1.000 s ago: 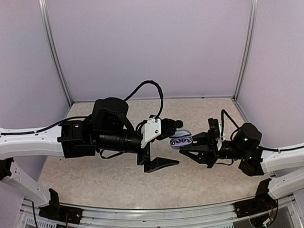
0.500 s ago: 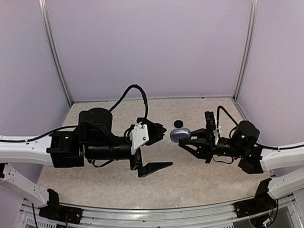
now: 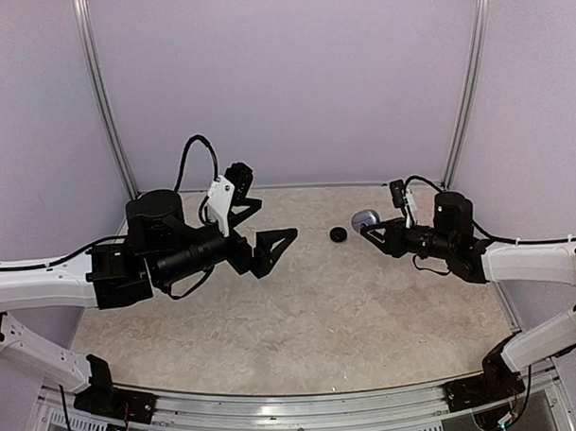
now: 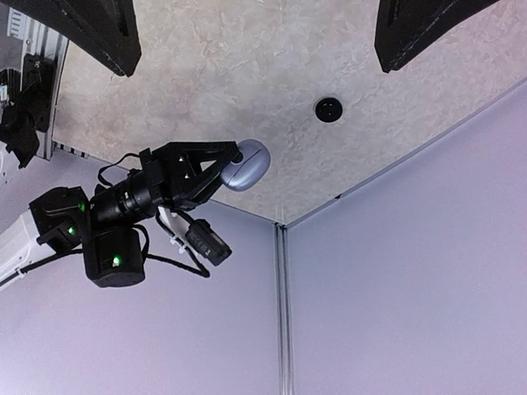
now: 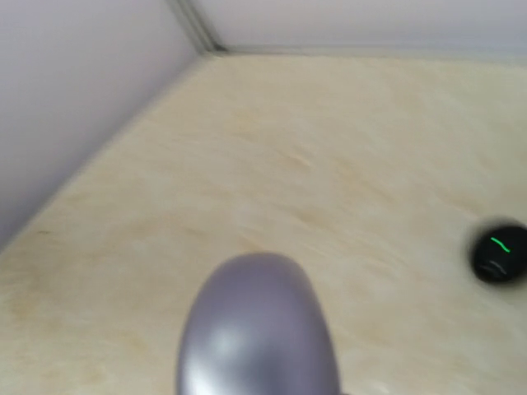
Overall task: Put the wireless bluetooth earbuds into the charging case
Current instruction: Place the charging case with the earbuds at the center of the board.
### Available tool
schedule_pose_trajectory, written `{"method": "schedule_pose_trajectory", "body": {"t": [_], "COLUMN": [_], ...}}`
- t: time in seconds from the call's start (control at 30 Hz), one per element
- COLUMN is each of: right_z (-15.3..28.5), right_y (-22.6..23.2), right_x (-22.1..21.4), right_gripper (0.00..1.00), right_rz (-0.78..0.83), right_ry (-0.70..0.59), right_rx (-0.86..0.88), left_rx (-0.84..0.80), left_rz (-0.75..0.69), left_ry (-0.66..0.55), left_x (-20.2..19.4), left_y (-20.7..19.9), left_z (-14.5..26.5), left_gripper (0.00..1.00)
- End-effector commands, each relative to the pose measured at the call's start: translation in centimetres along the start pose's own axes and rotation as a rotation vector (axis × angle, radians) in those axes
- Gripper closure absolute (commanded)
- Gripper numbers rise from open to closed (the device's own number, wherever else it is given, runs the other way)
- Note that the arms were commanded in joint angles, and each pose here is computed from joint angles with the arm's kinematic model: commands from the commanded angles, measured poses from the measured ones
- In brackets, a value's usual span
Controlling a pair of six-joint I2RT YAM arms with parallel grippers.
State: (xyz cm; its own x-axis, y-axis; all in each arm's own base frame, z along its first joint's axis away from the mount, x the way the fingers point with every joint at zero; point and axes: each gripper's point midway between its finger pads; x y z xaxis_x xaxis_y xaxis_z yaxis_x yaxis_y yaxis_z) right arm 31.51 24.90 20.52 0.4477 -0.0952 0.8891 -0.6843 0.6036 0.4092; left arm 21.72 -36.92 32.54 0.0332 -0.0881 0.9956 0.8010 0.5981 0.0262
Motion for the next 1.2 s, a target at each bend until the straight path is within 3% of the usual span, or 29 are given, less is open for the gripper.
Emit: {"method": "schedule_pose_trajectory", "body": {"t": [0.0,0.23,0.6,0.77,1.17], "right_z": [-1.3,-3.4,-7.9,-8.8,-8.0], "right_y": [-5.7,-12.6,-18.6,-20.4,-21.2], "right_x": [-1.8,-0.1,-4.0,-4.3,-5.6], "right_gripper": [1.0,1.0,0.94,0.86,0.57], "right_rz": [-0.171,-0.293,-0.444,-0.439,-0.435], "right_ry": [0.132,0.12,0.192,0.204,0.254], "right_rx": [-0.073,-0.141,-0.191,-0.245,-0.316], "left_rx": [0.05,0.07,0.14,0.161,0.225], "left_rz": [0.156,0.158,0.174,0.163,0.155], "left_ry": [-0.127,-0.116,-0.157,-0.165,-0.155], "left_x": [2.6,1.6,1.6,2.1,2.3], "left_y": [1.6,2.3,4.6,5.8,7.9], "left_z": [1.3,2.2,4.9,5.5,6.2], "left_gripper": [0.01,0.01,0.01,0.01,0.01]}}
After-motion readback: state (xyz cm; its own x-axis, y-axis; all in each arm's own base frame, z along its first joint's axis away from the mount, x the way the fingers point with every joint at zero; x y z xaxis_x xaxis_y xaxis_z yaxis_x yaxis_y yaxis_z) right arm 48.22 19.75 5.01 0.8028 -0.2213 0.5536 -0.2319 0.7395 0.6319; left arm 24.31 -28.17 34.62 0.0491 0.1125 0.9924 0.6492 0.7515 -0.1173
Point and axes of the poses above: each gripper's point midway between its finger pads, its own z axis back along the fingers, its own y axis along the line the jaws close on, x = y × z
